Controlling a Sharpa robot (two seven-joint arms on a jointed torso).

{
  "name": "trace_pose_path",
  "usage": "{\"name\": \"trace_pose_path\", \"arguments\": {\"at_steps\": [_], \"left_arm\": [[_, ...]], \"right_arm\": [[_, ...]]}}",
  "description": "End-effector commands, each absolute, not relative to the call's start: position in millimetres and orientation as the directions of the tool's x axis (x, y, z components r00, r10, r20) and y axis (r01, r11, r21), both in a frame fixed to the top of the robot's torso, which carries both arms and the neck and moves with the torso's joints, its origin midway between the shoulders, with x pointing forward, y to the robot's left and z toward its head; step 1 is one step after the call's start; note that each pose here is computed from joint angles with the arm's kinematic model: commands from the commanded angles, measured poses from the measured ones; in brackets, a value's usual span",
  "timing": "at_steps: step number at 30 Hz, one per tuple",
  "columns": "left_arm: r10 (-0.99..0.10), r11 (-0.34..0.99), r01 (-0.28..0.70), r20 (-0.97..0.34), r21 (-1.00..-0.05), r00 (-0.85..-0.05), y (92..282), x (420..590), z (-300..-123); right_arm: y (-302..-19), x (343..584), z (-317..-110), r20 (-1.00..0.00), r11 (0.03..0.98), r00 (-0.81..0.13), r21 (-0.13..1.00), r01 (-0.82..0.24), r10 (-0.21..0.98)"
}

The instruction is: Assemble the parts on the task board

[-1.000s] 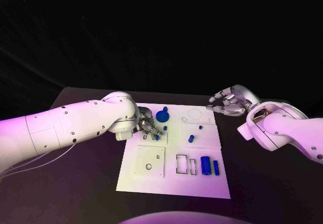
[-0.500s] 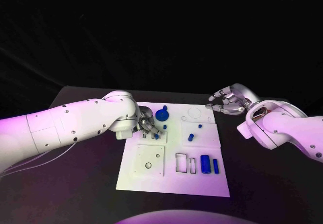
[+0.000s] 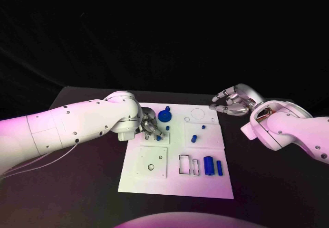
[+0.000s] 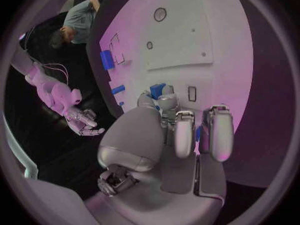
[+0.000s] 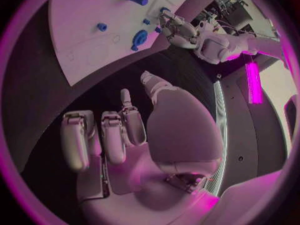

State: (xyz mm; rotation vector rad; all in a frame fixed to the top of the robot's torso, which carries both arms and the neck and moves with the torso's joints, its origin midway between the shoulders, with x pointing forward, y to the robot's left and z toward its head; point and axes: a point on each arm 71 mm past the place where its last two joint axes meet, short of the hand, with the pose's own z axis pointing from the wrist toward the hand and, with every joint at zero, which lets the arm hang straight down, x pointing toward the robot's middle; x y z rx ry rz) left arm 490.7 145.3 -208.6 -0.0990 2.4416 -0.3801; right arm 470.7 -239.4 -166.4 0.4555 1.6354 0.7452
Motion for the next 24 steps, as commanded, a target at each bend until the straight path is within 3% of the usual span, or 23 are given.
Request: {"name": "trace_pose_path", "arguments": {"at_steps": [1, 24], "left_arm": [[-0.147, 0.957, 0.036, -0.591, -0.287, -0.793, 144.0, 490.0, -208.3], [-0.23, 0.935, -0.02, -0.562, -0.355, -0.794, 147.4, 489.3, -207.6]], "right_arm": [[-238.5, 470.3, -167.0, -0.726, 0.721, -0.214, 0.683, -0.114, 0.654], [-240.3, 470.7, -167.8, -0.726, 0.723, -0.216, 0.683, -0.108, 0.653]]}}
